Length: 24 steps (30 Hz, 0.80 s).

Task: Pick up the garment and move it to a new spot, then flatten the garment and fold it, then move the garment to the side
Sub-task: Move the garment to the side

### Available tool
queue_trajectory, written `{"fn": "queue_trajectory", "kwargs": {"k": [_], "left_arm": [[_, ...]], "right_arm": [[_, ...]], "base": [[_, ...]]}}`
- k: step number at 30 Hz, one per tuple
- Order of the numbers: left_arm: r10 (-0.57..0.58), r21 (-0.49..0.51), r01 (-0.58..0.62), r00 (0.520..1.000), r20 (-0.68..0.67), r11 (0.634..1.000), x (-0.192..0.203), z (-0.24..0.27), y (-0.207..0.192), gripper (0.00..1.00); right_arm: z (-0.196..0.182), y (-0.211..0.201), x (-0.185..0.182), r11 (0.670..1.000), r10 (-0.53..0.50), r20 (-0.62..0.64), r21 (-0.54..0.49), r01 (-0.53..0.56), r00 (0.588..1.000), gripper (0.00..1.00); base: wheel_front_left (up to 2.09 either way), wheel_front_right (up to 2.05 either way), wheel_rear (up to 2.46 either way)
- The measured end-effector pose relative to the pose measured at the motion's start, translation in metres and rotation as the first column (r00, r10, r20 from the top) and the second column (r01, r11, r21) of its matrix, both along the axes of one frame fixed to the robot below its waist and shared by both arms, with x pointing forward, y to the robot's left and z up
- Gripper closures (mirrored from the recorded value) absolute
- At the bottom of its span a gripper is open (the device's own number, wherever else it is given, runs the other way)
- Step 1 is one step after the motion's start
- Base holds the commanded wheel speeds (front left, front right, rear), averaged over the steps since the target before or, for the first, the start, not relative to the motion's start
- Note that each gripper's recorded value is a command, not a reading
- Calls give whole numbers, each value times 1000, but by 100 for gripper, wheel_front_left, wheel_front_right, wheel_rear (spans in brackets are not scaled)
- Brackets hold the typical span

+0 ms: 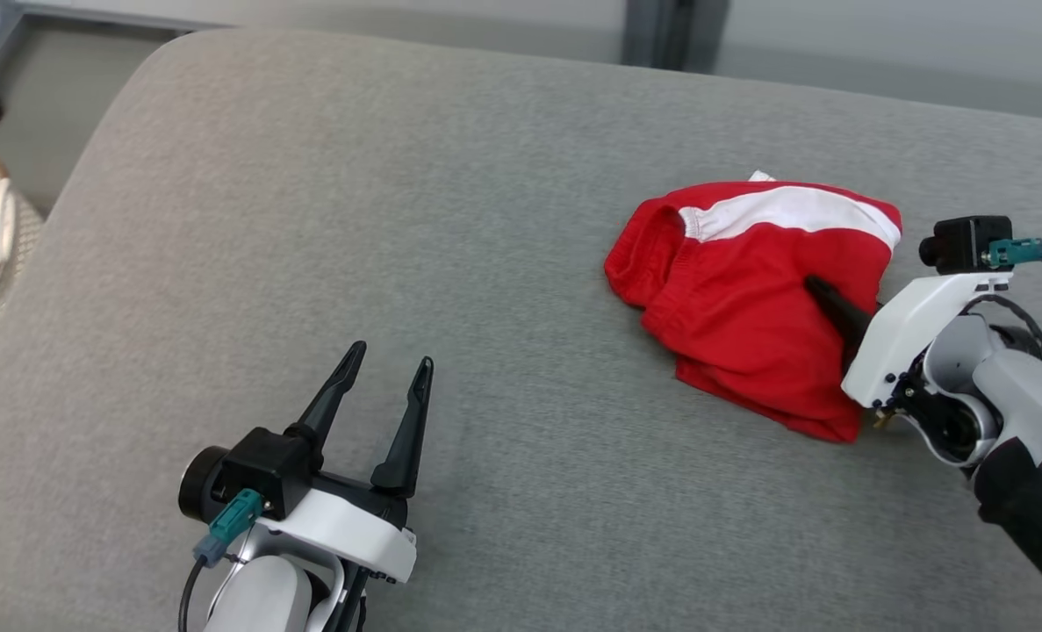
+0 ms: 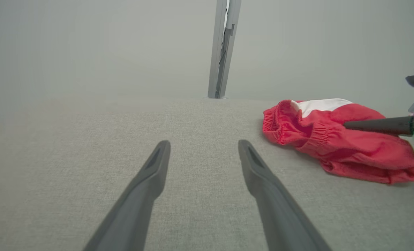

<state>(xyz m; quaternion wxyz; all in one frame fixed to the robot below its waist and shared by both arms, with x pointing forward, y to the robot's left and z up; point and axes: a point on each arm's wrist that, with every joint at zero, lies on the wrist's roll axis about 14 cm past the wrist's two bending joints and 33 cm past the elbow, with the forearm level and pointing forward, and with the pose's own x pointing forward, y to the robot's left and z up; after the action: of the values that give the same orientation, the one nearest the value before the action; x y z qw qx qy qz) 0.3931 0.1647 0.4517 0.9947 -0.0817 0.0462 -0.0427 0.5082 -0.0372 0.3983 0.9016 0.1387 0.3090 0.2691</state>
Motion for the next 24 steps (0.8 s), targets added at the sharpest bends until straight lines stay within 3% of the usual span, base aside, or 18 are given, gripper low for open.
{"fn": "queue_trajectory", "kwargs": {"k": [11,19,24], "left_arm": [[-166,-47,168,985,46,985,16,11,-62,0],[-278,-73,283,958,67,956,32,13,-106,0],[-315,-89,318,948,51,944,39,3,-120,0]], "right_arm": [[36,-106,-1,975,-57,137,-206,85,989,100],[52,-193,-7,921,-158,184,-328,213,970,100],[51,-241,-9,864,-192,193,-432,259,962,100]], "base": [[0,0,0],[0,0,0],[0,0,0]]}}
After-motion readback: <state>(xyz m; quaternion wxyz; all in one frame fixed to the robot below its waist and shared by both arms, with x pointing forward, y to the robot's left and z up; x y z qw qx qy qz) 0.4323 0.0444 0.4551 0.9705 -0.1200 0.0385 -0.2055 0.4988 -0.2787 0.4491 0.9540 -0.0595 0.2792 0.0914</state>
